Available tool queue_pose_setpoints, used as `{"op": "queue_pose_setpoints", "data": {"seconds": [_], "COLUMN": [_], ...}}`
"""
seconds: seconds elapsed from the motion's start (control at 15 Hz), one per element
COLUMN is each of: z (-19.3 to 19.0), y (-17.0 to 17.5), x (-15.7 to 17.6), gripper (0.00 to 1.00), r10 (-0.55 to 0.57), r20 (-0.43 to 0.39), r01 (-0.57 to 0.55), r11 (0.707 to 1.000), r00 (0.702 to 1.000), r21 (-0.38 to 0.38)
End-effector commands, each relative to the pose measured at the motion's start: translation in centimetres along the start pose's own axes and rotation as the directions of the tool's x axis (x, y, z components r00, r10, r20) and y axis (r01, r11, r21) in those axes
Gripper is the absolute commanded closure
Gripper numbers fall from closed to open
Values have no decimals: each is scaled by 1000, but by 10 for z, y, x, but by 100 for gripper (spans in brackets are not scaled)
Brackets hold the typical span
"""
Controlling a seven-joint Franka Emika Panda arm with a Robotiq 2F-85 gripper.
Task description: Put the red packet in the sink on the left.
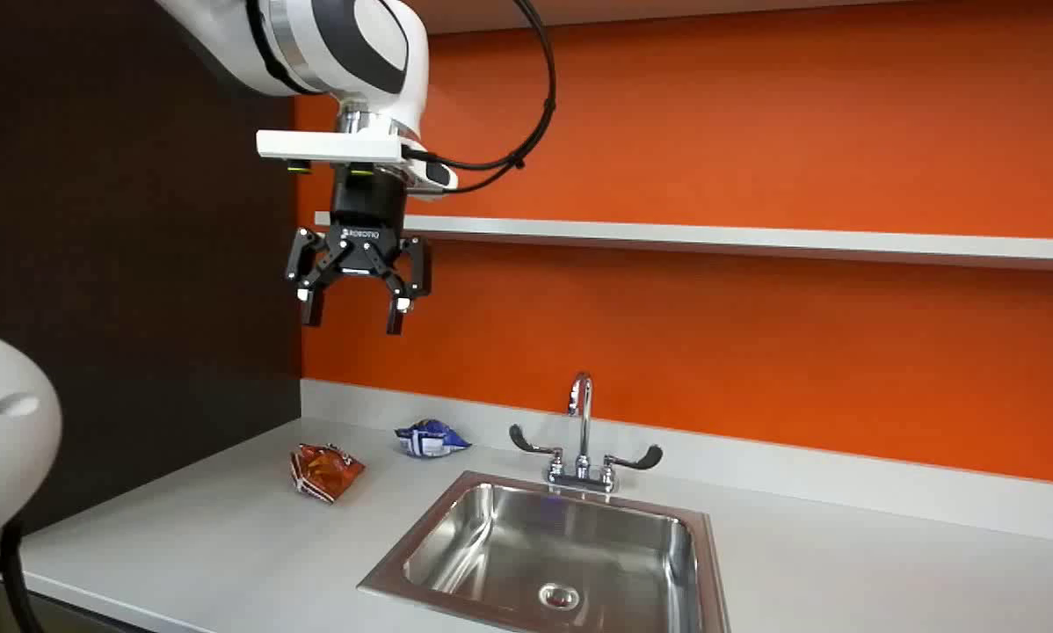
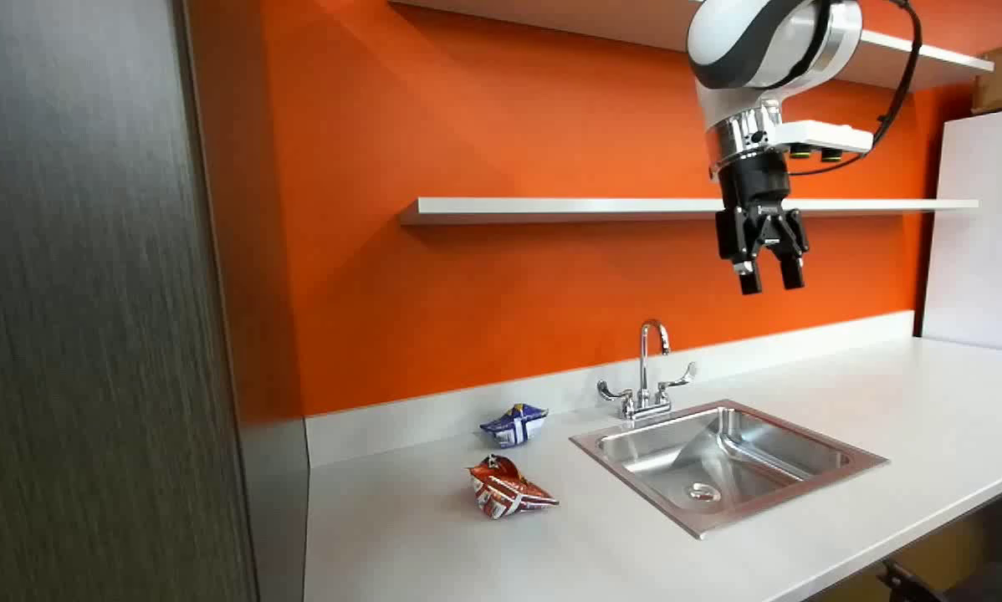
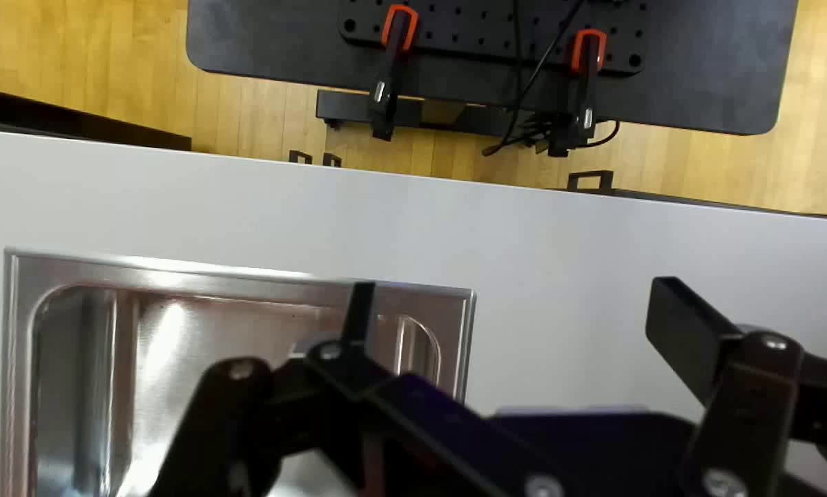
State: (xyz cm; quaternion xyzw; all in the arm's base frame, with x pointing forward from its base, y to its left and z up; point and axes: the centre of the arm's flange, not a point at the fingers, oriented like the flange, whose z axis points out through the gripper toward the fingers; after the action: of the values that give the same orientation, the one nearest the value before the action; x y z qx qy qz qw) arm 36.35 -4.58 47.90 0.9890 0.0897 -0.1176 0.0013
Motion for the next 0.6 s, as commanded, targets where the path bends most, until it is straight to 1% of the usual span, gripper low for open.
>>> {"op": "queue_pose_setpoints", "data": {"seconds": [0.0, 0.27, 0.53], "z": [0, 0, 12], "y": [0, 0, -8], "x": [0, 0, 16], "gripper": [0, 0, 0], "r10": [0, 0, 19], "r20": [0, 0, -46], "r01": [0, 0, -17], "r11": [1000, 1000, 999], "r00": [1000, 1000, 999], "r21": [0, 0, 31]}}
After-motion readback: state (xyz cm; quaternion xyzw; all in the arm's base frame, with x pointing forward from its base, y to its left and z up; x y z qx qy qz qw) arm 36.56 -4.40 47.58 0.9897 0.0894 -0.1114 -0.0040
